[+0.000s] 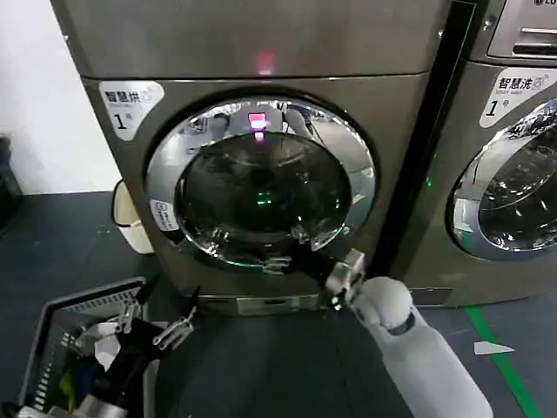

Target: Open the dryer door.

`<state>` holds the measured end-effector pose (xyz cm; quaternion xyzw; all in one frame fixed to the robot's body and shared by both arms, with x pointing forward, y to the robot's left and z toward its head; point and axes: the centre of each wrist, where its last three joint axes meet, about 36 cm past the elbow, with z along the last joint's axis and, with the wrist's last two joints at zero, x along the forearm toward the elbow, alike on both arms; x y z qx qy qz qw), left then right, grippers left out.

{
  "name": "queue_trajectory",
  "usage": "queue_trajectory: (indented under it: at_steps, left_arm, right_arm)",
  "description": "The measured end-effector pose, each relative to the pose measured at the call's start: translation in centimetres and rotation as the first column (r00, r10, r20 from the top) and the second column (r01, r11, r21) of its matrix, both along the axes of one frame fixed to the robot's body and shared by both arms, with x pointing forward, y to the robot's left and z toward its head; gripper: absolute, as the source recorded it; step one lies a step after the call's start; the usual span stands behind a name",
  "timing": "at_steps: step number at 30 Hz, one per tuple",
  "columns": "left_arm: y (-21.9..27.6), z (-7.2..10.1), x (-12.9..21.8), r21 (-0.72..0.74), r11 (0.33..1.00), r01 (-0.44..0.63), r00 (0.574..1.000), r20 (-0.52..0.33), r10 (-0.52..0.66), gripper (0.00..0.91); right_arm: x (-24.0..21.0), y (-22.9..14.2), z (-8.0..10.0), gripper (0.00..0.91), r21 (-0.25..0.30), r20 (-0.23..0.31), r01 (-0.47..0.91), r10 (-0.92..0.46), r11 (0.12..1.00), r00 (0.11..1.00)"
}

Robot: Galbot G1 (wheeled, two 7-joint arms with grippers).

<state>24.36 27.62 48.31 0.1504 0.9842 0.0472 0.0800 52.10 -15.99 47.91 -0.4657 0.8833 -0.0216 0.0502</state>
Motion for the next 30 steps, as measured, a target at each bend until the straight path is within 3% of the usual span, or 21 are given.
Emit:
queue_trajectory:
  at_steps: [15,30]
  left_arm:
    - [0.0,0.0,0.1,0.009,1.000,-0.004,1.000,0.002,0.004,0.907]
    - [-0.1,-0.2,-0.2,0.011,1.000,-0.013,1.000,-0.003,0.013,0.907]
  right_arm:
    - [1.9,6.5,-0.5,0.907,-0.046,0.012,-0.081,0.082,0.996,0.997]
    - [3.8,11.7,1.1,0.907,-0.076,0.035,-0.151,0.154,0.986,0.987]
